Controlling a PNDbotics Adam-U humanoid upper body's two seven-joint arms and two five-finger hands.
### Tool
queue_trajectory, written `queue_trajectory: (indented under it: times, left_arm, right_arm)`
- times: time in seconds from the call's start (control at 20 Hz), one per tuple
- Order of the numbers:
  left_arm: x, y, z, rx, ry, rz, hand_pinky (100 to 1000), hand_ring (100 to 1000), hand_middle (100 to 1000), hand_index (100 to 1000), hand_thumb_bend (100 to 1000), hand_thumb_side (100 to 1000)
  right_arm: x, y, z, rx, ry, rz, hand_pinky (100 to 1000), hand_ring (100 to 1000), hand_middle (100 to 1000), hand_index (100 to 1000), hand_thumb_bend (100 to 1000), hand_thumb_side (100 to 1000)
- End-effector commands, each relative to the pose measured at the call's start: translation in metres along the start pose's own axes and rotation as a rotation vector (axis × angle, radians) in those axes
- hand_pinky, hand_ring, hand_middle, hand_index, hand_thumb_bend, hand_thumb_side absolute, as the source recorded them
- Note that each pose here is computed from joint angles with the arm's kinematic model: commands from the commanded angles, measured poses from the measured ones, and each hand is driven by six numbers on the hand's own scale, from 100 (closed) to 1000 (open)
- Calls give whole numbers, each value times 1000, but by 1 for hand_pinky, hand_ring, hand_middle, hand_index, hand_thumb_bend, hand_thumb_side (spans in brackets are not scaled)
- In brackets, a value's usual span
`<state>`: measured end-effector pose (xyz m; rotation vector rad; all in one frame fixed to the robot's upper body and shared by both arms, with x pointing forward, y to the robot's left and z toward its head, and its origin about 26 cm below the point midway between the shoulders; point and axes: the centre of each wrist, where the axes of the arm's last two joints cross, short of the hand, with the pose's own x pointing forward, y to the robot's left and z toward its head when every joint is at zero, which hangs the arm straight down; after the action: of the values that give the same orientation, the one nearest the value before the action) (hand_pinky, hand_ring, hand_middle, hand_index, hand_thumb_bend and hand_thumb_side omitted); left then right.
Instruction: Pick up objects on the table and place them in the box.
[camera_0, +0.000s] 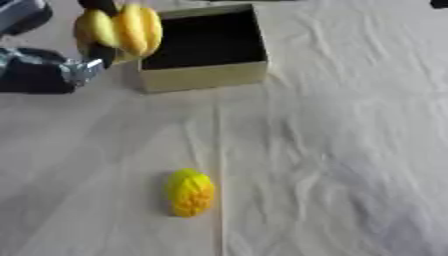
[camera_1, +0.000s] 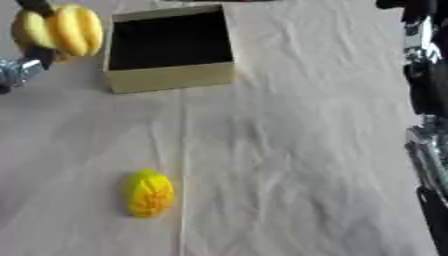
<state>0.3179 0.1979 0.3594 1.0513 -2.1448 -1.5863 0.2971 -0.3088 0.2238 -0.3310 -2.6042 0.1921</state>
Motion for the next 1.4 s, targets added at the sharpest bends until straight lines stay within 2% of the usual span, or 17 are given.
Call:
queue_trajectory:
  times: [0.05, 0.3, 0.5, 0.65, 0.95, 1.2, 1.3, 1.4]
  left_arm:
    - [-19, 8, -14, 40, 35, 0, 614, 597, 508, 623, 100, 100]
    - [-46, -7, -46, 81, 97, 6, 606, 591, 507, 624, 100, 100]
    - [-63, -29, -68, 59, 129, -1, 616, 598, 513, 630, 100, 100]
    - [-75, -53, -81, 13, 164, 7, 619, 602, 516, 633, 100, 100]
    - [-87, -89, -85, -82, 157, 11, 640, 618, 533, 649, 100, 100]
    - [-91, -99, -88, -101, 149, 23, 667, 640, 555, 668, 100, 100]
    - [-93, -103, -89, -95, 170, 23, 688, 670, 582, 691, 100, 100]
    - [-95, -106, -89, -92, 193, 9, 722, 725, 633, 737, 142, 100]
  right_arm:
    - [7, -4, -9, 17, -40, 5, 859, 649, 706, 788, 100, 569]
    - [10, -3, -15, 24, -69, -5, 857, 651, 706, 789, 100, 545]
    - [11, -1, -19, 33, -88, -16, 857, 651, 706, 789, 100, 544]
    - [12, 1, -20, 36, -91, -33, 857, 651, 706, 789, 100, 545]
    - [11, 1, -19, 21, -85, -39, 858, 651, 706, 789, 100, 553]
    - [10, 3, -16, 19, -69, -49, 859, 650, 706, 788, 100, 567]
    - [10, 4, -16, 19, -66, -53, 859, 649, 705, 787, 100, 565]
    - [9, 4, -16, 18, -64, -56, 859, 649, 705, 786, 100, 563]
